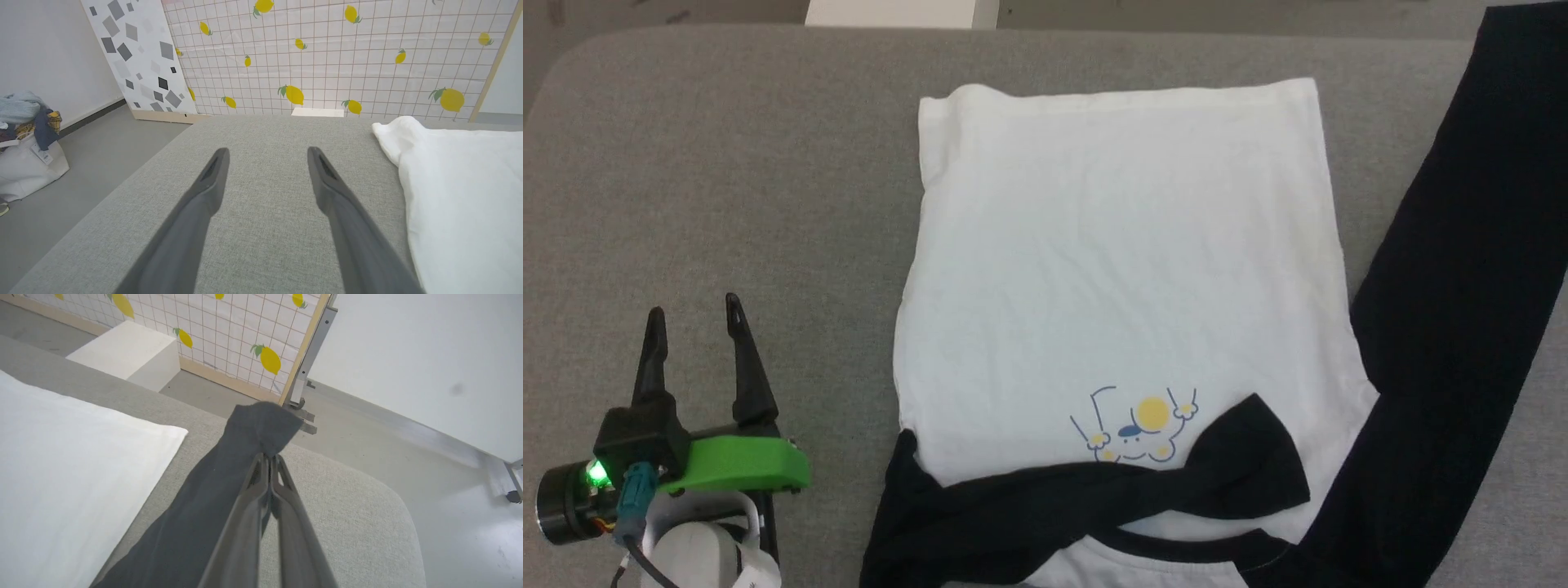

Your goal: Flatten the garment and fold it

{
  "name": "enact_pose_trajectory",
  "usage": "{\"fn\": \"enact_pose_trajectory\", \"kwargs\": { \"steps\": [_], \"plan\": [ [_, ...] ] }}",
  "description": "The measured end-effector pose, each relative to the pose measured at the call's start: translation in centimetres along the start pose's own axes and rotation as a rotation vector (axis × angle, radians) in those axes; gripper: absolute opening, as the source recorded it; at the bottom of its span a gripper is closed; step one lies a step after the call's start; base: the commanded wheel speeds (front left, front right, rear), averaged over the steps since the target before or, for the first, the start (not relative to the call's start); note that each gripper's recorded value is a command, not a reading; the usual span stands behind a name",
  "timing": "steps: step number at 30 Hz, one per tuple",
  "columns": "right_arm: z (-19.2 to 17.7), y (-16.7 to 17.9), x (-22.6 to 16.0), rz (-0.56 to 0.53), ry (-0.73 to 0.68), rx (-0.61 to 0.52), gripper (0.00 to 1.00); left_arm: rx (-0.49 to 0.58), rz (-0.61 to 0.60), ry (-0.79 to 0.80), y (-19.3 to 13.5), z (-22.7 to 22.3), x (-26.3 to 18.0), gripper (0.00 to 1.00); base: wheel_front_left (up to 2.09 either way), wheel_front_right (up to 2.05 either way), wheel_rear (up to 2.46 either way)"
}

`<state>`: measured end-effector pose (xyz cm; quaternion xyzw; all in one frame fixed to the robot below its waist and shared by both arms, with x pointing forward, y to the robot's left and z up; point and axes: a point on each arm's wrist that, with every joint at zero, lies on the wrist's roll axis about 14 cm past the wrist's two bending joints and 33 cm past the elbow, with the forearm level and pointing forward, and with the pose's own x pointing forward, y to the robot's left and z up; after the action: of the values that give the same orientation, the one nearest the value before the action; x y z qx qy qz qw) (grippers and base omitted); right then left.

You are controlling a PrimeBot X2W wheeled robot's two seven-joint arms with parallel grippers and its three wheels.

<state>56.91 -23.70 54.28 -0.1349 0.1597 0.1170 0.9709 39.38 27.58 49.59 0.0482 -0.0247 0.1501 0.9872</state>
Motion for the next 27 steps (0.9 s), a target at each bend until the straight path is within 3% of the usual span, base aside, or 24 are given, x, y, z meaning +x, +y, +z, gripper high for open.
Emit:
{"fn": "enact_pose_trajectory", "kwargs": {
  "steps": [5,12,18,27],
  "plan": [
    [4.7,2.4,-4.4,0.064,-0.174,-0.073,0.0,-0.008,0.006,-0.032,0.7,1.4,-1.4,1.0,0.0,0.0,0.0],
    [8.4,9.9,-10.5,0.236,-0.357,-0.129,0.0,-0.029,-0.004,-0.069,0.7,2.8,-3.0,1.0,0.0,0.0,0.0],
    [7.6,17.9,-13.5,0.429,-0.396,-0.155,0.0,-0.058,-0.021,-0.101,0.1,4.0,-3.4,1.0,0.0,0.0,0.0],
    [3.4,28.9,-12.7,0.716,-0.34,-0.117,0.0,-0.066,-0.009,-0.078,0.2,3.3,-3.7,1.0,0.0,0.0,0.0]
  ]
}}
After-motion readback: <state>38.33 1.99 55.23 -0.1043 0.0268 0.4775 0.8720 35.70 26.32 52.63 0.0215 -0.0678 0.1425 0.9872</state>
